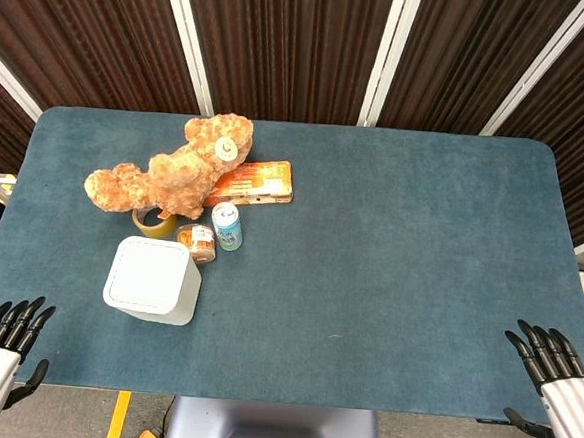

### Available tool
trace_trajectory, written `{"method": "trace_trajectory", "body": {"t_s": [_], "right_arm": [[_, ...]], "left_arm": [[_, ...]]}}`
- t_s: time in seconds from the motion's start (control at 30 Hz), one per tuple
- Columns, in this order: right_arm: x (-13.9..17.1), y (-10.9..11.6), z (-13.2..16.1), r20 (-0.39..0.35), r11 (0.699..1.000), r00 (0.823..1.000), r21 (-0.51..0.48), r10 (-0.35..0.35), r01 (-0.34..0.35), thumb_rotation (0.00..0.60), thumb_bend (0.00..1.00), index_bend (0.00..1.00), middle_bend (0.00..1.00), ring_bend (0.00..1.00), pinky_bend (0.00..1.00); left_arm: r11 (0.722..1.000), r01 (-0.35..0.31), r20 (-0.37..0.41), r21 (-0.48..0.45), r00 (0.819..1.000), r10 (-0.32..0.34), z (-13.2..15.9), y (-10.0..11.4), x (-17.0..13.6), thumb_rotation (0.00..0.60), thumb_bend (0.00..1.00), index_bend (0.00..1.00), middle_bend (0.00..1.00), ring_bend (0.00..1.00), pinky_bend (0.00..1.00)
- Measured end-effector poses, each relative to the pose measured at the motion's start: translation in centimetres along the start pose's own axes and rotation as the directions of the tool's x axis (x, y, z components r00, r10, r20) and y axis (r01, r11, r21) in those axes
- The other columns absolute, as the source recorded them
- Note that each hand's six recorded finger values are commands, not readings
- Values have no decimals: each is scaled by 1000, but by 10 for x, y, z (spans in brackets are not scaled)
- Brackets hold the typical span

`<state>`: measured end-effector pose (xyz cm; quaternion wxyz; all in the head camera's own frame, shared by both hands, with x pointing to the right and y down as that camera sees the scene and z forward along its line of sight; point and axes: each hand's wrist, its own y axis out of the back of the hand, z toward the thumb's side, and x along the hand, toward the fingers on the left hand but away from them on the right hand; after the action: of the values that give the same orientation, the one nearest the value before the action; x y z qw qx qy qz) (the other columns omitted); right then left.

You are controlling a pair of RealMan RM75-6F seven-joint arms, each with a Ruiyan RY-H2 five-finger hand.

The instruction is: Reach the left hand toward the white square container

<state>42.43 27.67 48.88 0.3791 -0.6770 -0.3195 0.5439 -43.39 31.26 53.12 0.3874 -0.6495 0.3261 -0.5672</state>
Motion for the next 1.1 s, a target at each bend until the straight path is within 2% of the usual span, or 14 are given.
{"method": "trace_trajectory", "body": {"t_s": [0.17,0.2,0.23,0.3,0.33,0.37,0.4,0.47,0.7,0.97,1.1], "right_arm": [[2,1,2,-8,1000,1000,-2,1,-1,600,100,0,0,0,0],[3,2,2,-10,1000,1000,-3,0,0,600,100,0,0,0,0],[4,2,2,-10,1000,1000,-3,0,0,600,100,0,0,0,0],[4,2,2,-9,1000,1000,-2,2,-2,600,100,0,0,0,0],[4,1,2,-9,1000,1000,-3,5,-5,600,100,0,0,0,0],[4,1,2,-8,1000,1000,-4,7,-7,600,100,0,0,0,0],[4,1,1,-6,1000,1000,-5,9,-9,600,100,0,0,0,0],[3,1,1,-3,1000,1000,-3,10,-10,600,100,0,0,0,0],[0,-1,-2,13,1000,1000,1,20,-20,600,100,0,0,0,0],[-5,-7,-4,26,999,999,10,40,-40,600,100,0,0,0,0],[-5,-5,-5,33,999,999,10,33,-33,600,100,0,0,0,0]], "left_arm": [[1000,17,26,-2,1000,-17,8,-4,1,600,452,0,0,0,7],[1000,18,39,-3,999,-18,11,-5,2,600,452,0,4,11,50],[1000,17,46,-1,999,-17,14,-5,3,600,453,0,75,99,192],[1000,-6,61,10,998,5,19,-3,9,600,453,0,473,494,643],[1000,-22,68,13,997,21,22,-1,14,600,452,4,740,737,854],[999,-36,76,14,996,35,25,0,19,600,453,13,914,900,963],[999,-43,86,12,995,42,28,1,24,600,453,25,978,966,997],[1000,-29,97,-2,995,29,33,-2,30,600,453,52,1000,1000,1000],[995,84,107,-53,991,-78,45,-21,57,600,452,70,1000,1000,1000],[991,116,91,-68,990,-109,48,-31,81,600,453,64,1000,1000,1000],[987,154,78,-39,986,-150,45,-40,82,600,452,179,1000,1000,1000]]}}
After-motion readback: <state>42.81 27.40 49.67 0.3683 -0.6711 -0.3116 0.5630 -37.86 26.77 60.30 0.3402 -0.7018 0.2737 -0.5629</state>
